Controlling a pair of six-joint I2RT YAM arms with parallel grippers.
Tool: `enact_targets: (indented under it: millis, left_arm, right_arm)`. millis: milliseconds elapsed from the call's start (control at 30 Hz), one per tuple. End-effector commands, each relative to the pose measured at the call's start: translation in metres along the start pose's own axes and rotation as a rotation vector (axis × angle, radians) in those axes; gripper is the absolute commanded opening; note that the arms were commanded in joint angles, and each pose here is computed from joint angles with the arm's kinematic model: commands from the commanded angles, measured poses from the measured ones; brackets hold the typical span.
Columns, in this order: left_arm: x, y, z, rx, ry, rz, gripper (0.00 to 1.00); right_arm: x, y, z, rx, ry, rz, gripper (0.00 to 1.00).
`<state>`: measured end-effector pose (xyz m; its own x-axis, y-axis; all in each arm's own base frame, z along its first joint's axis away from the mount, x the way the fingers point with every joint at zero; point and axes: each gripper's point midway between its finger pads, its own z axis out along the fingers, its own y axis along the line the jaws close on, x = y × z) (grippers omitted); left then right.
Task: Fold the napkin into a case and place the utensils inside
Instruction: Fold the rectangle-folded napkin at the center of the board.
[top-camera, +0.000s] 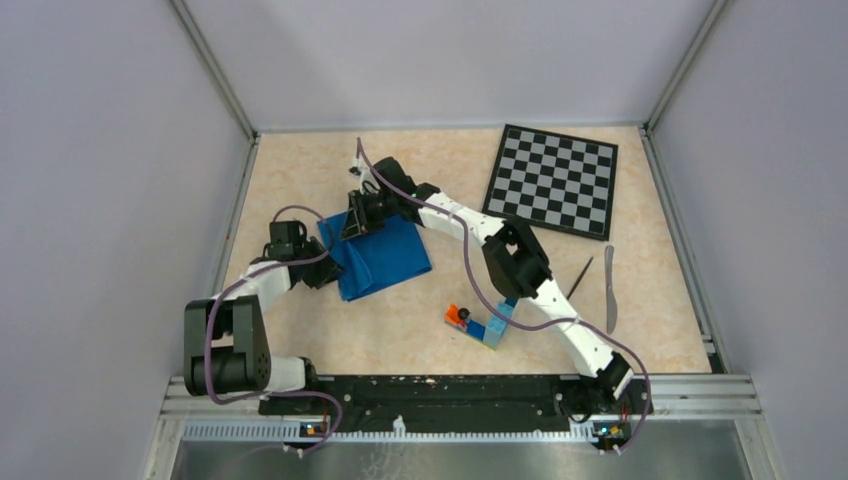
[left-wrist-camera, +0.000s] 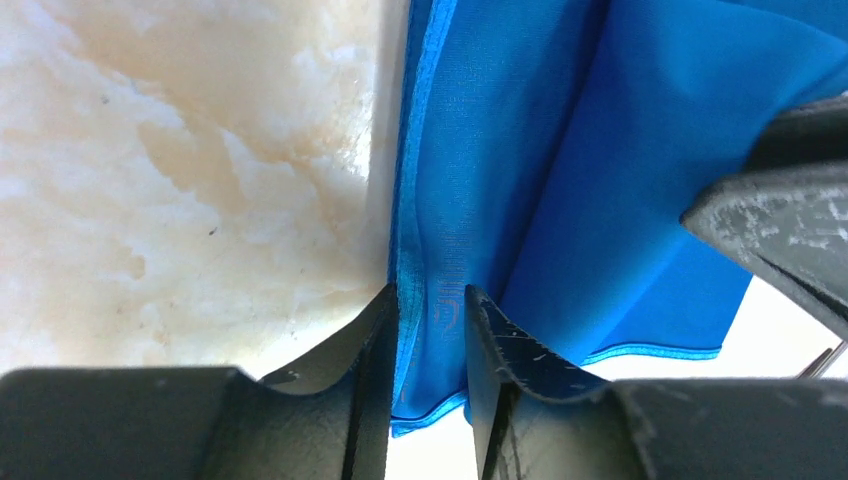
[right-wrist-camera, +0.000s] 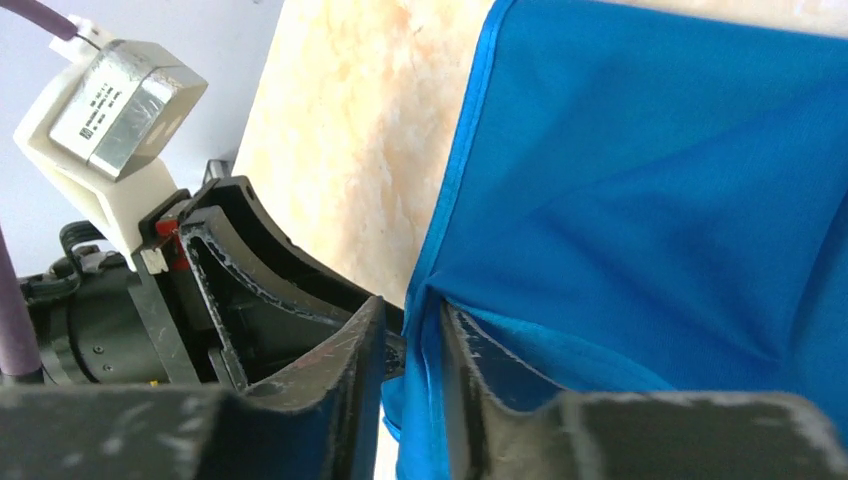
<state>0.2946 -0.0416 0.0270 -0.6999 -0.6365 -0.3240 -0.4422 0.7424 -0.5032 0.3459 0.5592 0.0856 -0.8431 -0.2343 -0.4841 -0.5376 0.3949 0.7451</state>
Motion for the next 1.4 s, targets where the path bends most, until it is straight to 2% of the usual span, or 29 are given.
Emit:
enact_targets:
  millis: [0, 167, 367, 533, 700, 800, 933, 1067, 1233, 1267, 1367]
  left_arm:
    - [0.003, 0.018, -0.011, -0.098, -0.016, -0.013, 0.39]
    - [-0.005, 0.023, -0.035, -0.121, -0.069, -0.048, 0.48]
    - [-0.017, 0.001, -0.071, -0.032, -0.168, 0.005, 0.57]
    - [-0.014, -0.033, -0.086, 0.144, -0.159, 0.089, 0.71]
    - [-0.007, -0.064, -0.081, 0.263, -0.114, 0.194, 0.67]
    - [0.002, -0.075, -0.065, 0.264, -0.059, 0.216, 0.62]
    - [0.007, -0.102, -0.039, 0.296, -0.062, 0.273, 0.63]
    - [0.01, -0.132, -0.011, 0.256, -0.07, 0.345, 0.62]
    - [-0.001, -0.141, 0.025, 0.053, -0.124, 0.338, 0.45]
    - [-0.004, -0.14, 0.03, 0.03, -0.13, 0.324, 0.43]
    - [-0.008, -0.14, 0.045, -0.009, -0.146, 0.308, 0.38]
  right_arm:
    - [0.0, 0.025, 0.004, -0.095, 0.03, 0.019, 0.33]
    - [-0.006, 0.055, -0.019, -0.122, 0.043, 0.039, 0.54]
    - [-0.012, 0.053, -0.055, -0.065, 0.038, 0.019, 0.56]
    - [-0.002, 0.03, -0.096, -0.01, 0.019, 0.005, 0.56]
    - [0.015, 0.003, -0.13, 0.0, -0.018, 0.036, 0.58]
    - [0.02, -0.017, -0.141, 0.001, -0.038, 0.073, 0.57]
    - [0.027, -0.036, -0.139, 0.023, -0.045, 0.096, 0.52]
    - [0.037, -0.056, -0.134, 0.082, -0.036, 0.123, 0.34]
    - [0.055, -0.08, -0.127, 0.14, -0.038, 0.183, 0.04]
    - [0.059, -0.083, -0.126, 0.142, -0.036, 0.196, 0.0]
    - [0.066, -0.093, -0.123, 0.167, -0.034, 0.224, 0.0]
